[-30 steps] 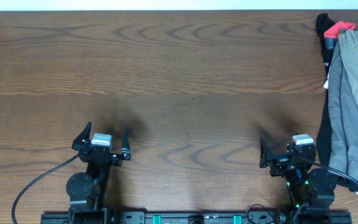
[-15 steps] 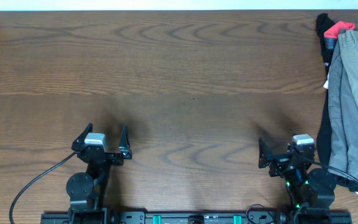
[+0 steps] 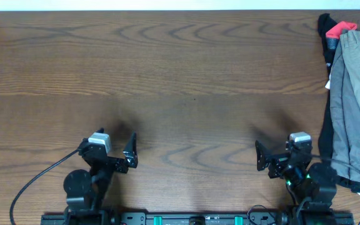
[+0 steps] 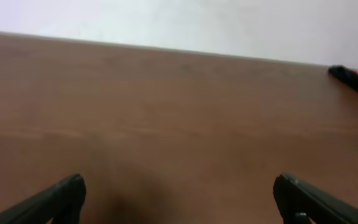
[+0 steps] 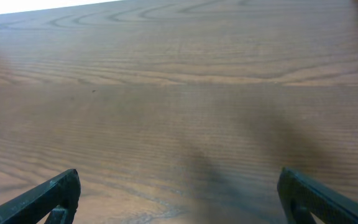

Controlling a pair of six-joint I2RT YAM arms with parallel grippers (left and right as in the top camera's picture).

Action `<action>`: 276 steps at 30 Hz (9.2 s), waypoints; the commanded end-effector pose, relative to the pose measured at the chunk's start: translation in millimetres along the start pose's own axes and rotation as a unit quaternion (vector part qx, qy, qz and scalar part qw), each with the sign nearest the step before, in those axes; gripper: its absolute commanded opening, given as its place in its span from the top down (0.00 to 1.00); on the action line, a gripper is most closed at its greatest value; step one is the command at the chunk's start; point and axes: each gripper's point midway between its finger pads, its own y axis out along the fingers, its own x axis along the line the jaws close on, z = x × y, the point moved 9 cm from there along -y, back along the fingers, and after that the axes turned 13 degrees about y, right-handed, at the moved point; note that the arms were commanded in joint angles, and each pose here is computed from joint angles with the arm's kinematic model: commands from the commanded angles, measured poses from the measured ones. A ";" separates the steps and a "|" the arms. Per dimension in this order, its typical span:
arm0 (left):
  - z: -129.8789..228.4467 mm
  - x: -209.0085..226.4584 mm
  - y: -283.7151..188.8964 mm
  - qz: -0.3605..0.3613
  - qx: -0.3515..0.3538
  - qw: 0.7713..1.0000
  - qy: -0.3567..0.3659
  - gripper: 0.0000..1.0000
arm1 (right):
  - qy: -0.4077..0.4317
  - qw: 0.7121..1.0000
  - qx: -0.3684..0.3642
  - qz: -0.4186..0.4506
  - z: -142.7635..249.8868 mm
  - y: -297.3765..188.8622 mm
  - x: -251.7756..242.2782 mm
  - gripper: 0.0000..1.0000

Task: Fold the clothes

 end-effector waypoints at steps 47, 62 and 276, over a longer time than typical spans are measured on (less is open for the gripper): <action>-142.6 33.1 76.3 0.041 0.403 0.903 -0.140 0.02 | 0.259 0.898 0.125 0.333 -286.9 222.8 -217.8 0.17; -132.9 35.7 87.4 0.043 0.425 0.892 -0.147 0.02 | 0.293 0.901 0.072 0.313 -271.5 260.5 -259.5 0.63; -95.2 51.1 181.1 -0.006 0.590 0.806 -0.056 0.21 | 0.238 0.894 0.357 -0.131 -198.2 188.3 -23.8 0.57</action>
